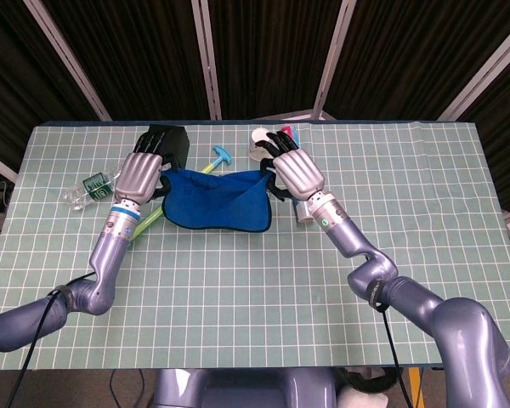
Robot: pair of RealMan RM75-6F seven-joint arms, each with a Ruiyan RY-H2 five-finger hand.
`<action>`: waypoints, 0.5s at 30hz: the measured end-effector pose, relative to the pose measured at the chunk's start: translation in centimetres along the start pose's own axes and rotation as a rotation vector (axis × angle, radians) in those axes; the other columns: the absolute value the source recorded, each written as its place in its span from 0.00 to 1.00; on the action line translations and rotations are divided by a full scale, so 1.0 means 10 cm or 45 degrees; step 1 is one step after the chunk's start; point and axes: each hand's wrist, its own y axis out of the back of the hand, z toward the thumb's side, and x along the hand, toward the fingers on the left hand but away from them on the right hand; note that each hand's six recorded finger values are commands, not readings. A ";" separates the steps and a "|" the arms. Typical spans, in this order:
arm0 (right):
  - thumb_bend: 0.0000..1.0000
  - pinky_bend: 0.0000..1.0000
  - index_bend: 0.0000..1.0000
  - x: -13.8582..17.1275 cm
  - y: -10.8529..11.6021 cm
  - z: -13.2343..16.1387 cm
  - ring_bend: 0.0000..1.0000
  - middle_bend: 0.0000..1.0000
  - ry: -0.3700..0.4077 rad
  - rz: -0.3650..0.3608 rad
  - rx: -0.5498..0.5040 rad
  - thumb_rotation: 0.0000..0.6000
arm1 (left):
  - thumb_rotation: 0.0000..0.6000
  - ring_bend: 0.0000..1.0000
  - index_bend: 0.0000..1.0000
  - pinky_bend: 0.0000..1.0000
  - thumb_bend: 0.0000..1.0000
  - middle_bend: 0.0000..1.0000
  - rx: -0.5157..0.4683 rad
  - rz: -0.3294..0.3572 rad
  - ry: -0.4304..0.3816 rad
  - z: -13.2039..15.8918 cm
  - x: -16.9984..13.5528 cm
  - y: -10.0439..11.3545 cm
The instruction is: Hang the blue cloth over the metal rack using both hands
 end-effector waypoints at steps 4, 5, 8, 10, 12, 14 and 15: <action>0.45 0.00 0.63 0.01 -0.05 -0.02 0.00 0.13 -0.007 0.012 0.007 1.00 | 1.00 0.00 0.78 0.00 0.58 0.00 -0.001 -0.014 0.002 -0.02 0.00 -0.05; 0.45 0.00 0.63 0.01 -0.06 -0.04 0.00 0.13 -0.009 0.014 0.008 1.00 | 1.00 0.00 0.78 0.00 0.58 0.00 -0.002 -0.018 0.002 -0.02 0.00 -0.06; 0.45 0.00 0.63 0.04 -0.09 -0.08 0.00 0.13 -0.018 0.021 0.008 1.00 | 1.00 0.00 0.78 0.00 0.59 0.00 0.001 -0.031 0.003 -0.03 0.01 -0.10; 0.45 0.00 0.64 0.06 -0.10 -0.12 0.00 0.13 -0.023 0.028 0.013 1.00 | 1.00 0.00 0.78 0.00 0.59 0.00 -0.001 -0.039 0.004 -0.04 0.01 -0.13; 0.45 0.00 0.70 0.07 -0.12 -0.14 0.00 0.13 -0.024 0.035 0.012 1.00 | 1.00 0.00 0.77 0.00 0.59 0.00 -0.003 -0.048 0.006 -0.05 0.01 -0.15; 0.45 0.00 0.69 0.09 -0.13 -0.17 0.00 0.13 -0.024 0.040 0.016 1.00 | 1.00 0.00 0.76 0.00 0.59 0.00 -0.001 -0.058 0.008 -0.06 0.00 -0.18; 0.44 0.00 0.66 0.09 -0.13 -0.18 0.00 0.13 -0.024 0.042 0.017 1.00 | 1.00 0.00 0.75 0.00 0.59 0.00 -0.001 -0.063 0.009 -0.07 0.00 -0.19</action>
